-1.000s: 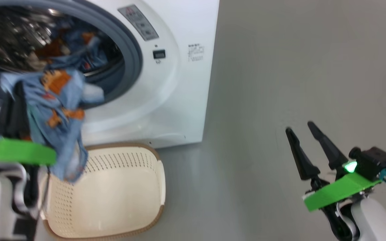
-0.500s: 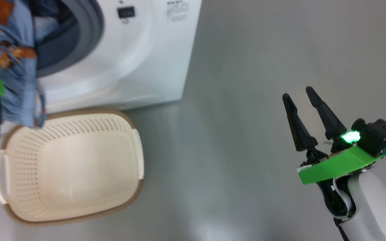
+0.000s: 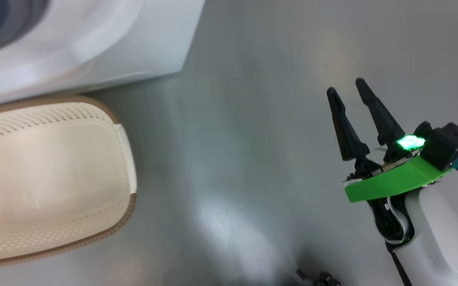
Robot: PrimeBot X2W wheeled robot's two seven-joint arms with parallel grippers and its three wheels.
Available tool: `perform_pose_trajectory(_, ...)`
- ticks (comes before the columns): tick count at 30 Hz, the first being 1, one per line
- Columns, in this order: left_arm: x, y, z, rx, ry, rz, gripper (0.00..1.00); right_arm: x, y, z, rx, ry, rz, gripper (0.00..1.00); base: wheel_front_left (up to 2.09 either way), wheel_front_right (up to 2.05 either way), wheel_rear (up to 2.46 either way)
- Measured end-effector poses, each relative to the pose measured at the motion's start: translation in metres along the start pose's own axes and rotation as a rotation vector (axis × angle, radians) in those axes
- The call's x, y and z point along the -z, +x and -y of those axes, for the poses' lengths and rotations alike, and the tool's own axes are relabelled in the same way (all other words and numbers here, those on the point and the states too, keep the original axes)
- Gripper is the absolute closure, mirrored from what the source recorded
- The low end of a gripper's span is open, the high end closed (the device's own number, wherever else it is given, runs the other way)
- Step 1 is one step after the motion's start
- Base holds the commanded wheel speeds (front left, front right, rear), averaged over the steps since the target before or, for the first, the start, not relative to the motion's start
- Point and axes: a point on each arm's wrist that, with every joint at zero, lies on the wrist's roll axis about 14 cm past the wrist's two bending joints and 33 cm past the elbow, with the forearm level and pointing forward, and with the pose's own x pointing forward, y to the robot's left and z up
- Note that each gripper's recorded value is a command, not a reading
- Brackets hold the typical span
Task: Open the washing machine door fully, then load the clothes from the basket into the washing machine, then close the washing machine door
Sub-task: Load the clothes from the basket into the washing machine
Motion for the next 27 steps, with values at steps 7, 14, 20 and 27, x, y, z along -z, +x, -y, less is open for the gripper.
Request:
perform_pose_trajectory(7, -0.014, 0.037, 0.004, 0.031, 0.033, 0.063, 1.00, 0.014, 0.006, 0.009, 0.022, -0.007, -0.030, 0.00, 0.00, 0.00, 0.00)
perform_pose_trajectory(14, 0.006, 0.046, 0.009, 0.042, 0.024, 0.014, 0.00, 0.020, 0.007, 0.014, 0.039, -0.007, -0.039, 0.00, 0.00, 0.00, 0.00)
perform_pose_trajectory(20, 0.018, 0.039, 0.007, 0.042, 0.037, -0.050, 0.00, 0.018, 0.010, 0.008, 0.027, 0.003, -0.029, 0.00, 0.00, 0.00, 0.00)
perform_pose_trajectory(27, 0.011, 0.031, 0.005, 0.048, 0.057, -0.068, 0.00, 0.011, 0.012, 0.001, 0.008, 0.011, -0.009, 0.00, 0.00, 0.00, 0.00)
